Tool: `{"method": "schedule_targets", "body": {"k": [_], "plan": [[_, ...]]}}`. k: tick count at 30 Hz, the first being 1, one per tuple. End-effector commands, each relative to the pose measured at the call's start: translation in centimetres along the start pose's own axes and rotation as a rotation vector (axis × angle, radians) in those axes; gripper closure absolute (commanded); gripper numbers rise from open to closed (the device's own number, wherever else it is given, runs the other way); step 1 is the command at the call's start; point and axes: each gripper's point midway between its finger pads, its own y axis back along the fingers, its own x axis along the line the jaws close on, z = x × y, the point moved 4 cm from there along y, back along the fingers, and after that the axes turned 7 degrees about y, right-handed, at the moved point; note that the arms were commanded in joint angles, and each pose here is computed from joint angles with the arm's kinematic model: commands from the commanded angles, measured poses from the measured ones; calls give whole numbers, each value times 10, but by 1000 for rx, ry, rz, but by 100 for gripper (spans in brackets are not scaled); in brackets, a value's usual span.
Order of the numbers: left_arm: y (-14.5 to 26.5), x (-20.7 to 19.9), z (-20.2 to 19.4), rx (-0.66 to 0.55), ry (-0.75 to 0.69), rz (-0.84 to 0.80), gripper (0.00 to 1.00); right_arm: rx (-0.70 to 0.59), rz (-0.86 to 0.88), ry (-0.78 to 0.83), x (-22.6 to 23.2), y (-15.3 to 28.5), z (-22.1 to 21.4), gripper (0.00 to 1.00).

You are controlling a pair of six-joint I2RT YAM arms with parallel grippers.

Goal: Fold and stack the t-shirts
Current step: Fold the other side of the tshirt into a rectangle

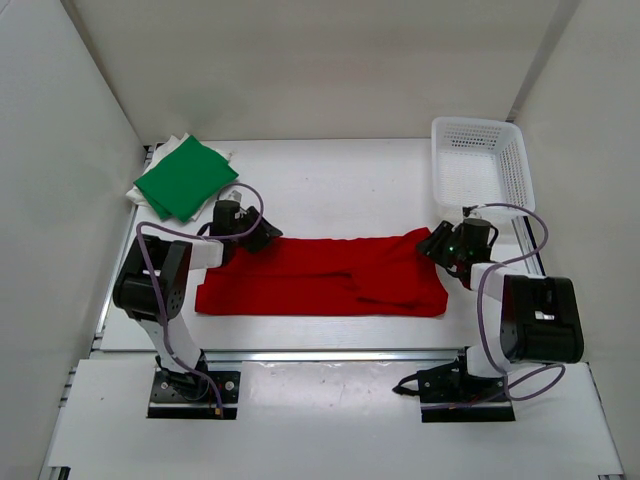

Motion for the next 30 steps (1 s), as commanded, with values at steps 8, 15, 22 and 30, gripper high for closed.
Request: {"method": "schedule_targets", "body": {"k": [8,15,22,30], "plan": [[4,22,10,-6,89,-13,47,-66,31,-15,3,-7,25,99],[11,34,26,-57,131,3,47,-77,-51,-46,-18,-3,30,99],[19,14,24,-65,106,-41,47,-62,-50,-62,-7,3,25,66],[38,-39,-2,-72,-53,-129,44,-109,8,31,37,51,-9,91]]}}
